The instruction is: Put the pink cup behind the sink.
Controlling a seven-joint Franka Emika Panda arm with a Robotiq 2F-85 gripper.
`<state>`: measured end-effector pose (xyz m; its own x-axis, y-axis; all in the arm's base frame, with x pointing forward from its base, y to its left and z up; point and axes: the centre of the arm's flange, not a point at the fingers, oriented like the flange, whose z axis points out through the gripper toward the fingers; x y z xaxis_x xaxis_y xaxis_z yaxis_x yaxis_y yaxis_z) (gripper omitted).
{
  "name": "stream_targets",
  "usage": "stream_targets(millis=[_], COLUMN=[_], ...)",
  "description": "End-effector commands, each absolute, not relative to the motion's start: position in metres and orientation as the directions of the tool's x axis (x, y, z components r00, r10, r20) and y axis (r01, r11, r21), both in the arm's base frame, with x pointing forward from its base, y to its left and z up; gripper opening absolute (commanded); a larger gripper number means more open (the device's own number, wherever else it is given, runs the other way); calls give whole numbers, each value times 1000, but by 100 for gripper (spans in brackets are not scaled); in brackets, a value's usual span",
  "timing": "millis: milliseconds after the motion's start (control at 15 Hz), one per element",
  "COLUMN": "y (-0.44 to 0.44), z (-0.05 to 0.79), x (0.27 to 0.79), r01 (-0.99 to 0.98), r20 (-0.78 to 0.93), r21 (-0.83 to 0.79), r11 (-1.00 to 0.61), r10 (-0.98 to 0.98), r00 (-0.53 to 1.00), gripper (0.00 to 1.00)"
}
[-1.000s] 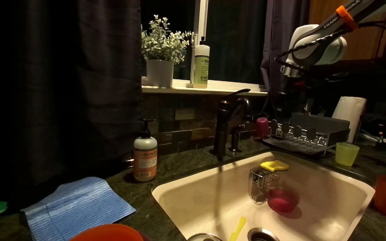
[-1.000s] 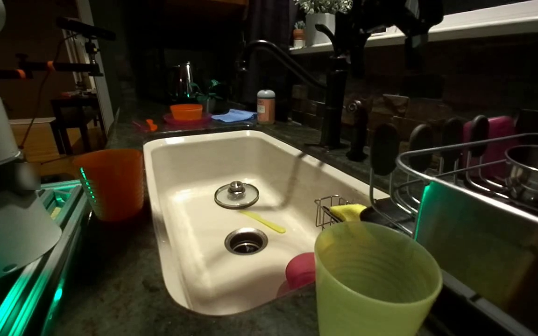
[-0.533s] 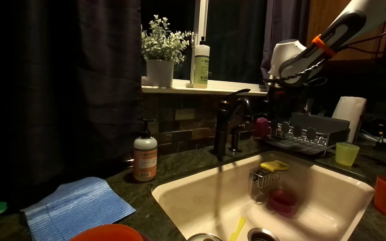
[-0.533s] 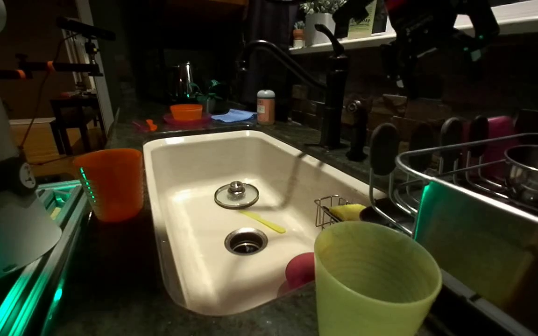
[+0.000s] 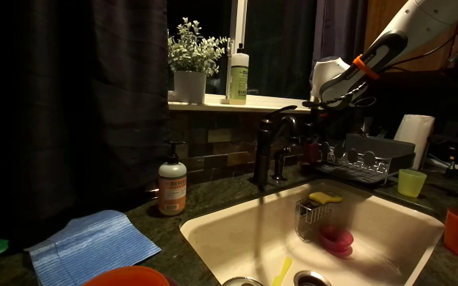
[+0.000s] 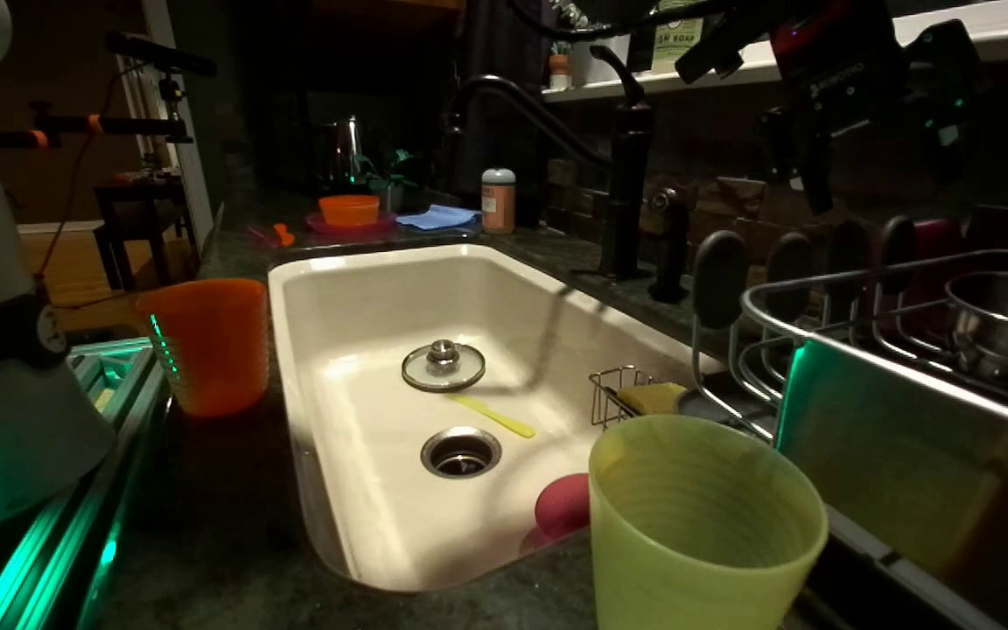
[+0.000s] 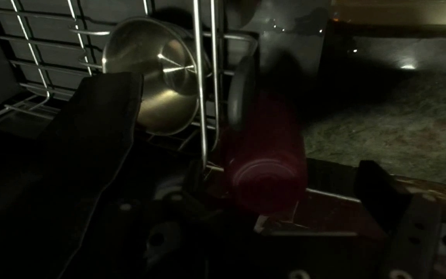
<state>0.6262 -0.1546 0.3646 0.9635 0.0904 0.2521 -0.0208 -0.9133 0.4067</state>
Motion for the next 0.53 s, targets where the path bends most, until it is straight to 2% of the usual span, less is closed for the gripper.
stream_targets(millis=[0,467], y=[-164,-170], z=[355,342], x=[645,656], r01=[-38,-58], r20=[230,204], r21=[421,376], r11=[-906,-925], r10=[67,21], r00=[971,979], gripper=[100,100])
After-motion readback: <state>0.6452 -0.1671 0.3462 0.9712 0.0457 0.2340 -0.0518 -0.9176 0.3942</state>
